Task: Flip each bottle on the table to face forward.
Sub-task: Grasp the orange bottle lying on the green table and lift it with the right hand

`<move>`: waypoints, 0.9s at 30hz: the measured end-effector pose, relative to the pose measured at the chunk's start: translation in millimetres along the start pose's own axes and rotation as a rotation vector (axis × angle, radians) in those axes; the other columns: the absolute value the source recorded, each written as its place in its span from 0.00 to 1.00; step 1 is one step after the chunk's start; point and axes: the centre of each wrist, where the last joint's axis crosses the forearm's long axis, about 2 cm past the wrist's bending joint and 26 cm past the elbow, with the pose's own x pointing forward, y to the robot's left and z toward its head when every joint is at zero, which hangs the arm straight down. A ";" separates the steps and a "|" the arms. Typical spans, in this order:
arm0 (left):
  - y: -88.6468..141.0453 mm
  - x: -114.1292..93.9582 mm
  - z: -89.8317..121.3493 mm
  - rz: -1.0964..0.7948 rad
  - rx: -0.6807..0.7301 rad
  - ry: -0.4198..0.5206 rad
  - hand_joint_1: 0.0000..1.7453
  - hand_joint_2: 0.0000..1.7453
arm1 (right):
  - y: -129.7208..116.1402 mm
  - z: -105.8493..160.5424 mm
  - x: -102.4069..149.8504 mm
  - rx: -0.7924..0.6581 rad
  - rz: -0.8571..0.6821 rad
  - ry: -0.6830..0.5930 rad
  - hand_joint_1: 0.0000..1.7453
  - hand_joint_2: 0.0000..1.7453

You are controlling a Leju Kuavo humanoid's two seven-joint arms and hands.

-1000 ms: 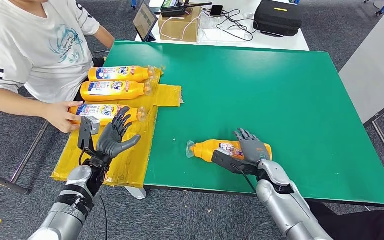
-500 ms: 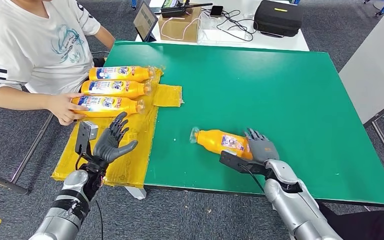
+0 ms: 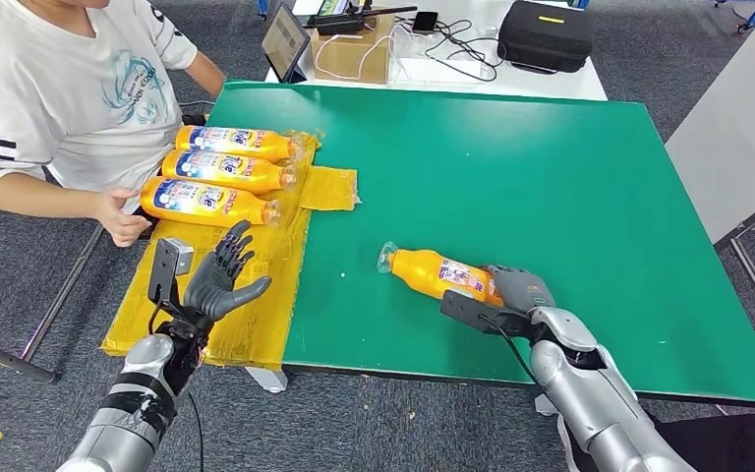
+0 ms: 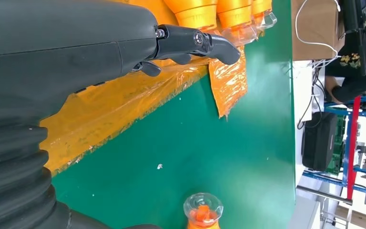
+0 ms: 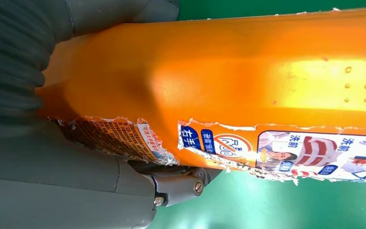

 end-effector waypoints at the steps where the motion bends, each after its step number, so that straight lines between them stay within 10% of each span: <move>1: 0.0 0.1 -0.1 0.000 0.000 0.000 0.00 1.00 | -0.5 -0.4 -0.3 0.002 -0.004 -0.002 1.00 1.00; 9: 0.2 3.8 -5.3 -0.072 0.056 -0.011 0.00 1.00 | 8.8 -1.5 13.6 -0.095 -0.186 -0.079 1.00 1.00; 27: -42.8 3.9 -39.2 -0.043 -0.076 0.072 0.00 1.00 | 24.9 2.4 133.4 -0.368 -0.675 -0.368 1.00 1.00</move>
